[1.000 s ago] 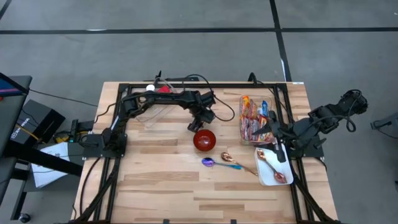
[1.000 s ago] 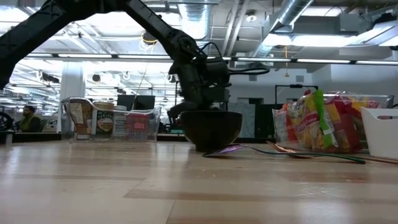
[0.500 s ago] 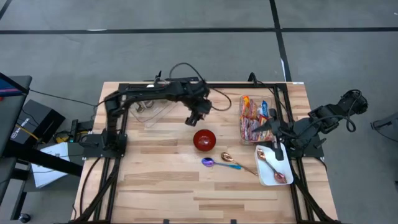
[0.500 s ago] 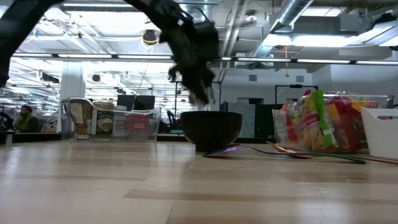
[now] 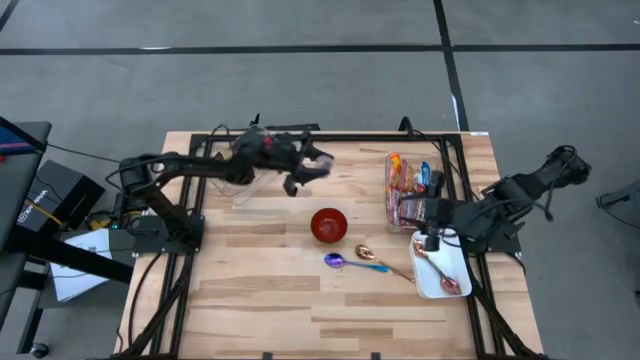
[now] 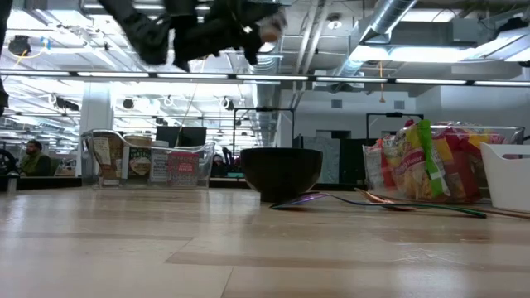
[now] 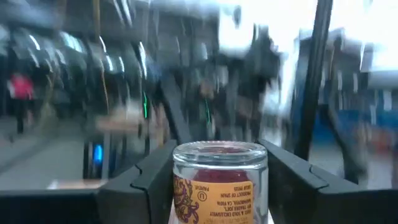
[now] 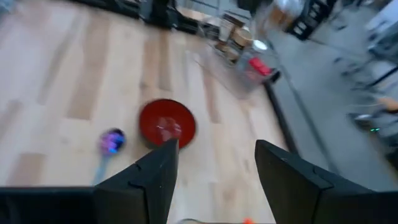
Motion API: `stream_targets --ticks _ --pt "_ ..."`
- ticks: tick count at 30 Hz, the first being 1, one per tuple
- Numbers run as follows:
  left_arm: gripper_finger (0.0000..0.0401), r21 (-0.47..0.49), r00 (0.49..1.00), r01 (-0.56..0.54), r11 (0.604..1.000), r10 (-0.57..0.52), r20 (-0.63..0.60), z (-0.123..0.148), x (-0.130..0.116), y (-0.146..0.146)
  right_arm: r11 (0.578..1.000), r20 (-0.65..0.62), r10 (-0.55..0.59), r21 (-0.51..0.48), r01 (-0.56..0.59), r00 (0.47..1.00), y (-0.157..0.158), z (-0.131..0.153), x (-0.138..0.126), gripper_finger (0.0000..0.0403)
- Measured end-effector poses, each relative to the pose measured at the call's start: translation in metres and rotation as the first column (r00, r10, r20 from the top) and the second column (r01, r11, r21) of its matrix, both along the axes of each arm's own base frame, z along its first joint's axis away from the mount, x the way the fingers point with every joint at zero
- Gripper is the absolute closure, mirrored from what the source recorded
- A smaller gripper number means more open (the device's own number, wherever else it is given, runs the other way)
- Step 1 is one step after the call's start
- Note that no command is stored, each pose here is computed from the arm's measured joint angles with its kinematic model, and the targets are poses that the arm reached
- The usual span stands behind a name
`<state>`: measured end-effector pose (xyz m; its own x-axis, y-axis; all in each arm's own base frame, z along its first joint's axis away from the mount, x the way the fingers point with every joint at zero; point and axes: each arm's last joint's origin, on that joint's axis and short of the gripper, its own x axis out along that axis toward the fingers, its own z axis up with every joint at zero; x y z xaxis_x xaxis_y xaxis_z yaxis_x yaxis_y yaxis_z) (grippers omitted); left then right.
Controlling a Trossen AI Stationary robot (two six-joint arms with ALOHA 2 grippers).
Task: Pick & Place Food Item
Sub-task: Put the brown seasoning bottle into the left transparent bin
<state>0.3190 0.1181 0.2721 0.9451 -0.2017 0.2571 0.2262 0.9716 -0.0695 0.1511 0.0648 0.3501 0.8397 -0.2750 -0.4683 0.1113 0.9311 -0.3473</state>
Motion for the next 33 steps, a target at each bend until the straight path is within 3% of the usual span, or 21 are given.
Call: stream_targets --ticks 4,10,12,15,19,27,33 --pt "0.0206 -0.153 0.973 -0.104 0.983 0.132 0.187 -0.006 -0.013 -0.013 0.99 -0.045 -0.05 -0.134 0.043 0.998 0.002 -0.008 0.013 0.0196" --pt "0.0214 -0.429 0.926 -0.15 0.891 0.279 0.256 -0.006 -0.008 -0.038 0.966 -0.05 -0.112 -0.237 0.098 0.992 0.0 -0.015 0.042 0.0196" --pt "0.0213 -0.472 0.922 -0.132 0.872 0.282 0.264 -0.004 -0.006 -0.043 0.957 -0.037 -0.121 -0.27 0.107 0.992 -0.001 -0.015 0.052 0.0196" --pt "0.0205 -0.498 0.92 -0.089 0.863 0.263 0.291 -0.001 -0.006 -0.051 0.934 -0.008 -0.138 -0.333 0.128 0.99 -0.002 -0.014 0.063 0.0195" --pt "0.0212 -0.526 0.925 -0.056 0.849 0.242 0.292 -0.001 -0.003 -0.065 0.93 0.086 -0.111 -0.343 0.134 0.99 -0.006 -0.002 0.073 0.0174" --pt "0.0207 -0.529 0.942 -0.006 0.849 0.182 0.282 -0.002 0.0 -0.085 0.919 0.156 0.112 -0.392 -0.043 0.981 -0.011 0.009 0.095 0.0101" --pt "0.0215 -0.534 0.955 -0.003 0.845 0.161 0.25 -0.004 0.002 -0.092 0.879 0.152 0.166 -0.47 -0.077 0.974 -0.015 0.005 0.113 0.0049"
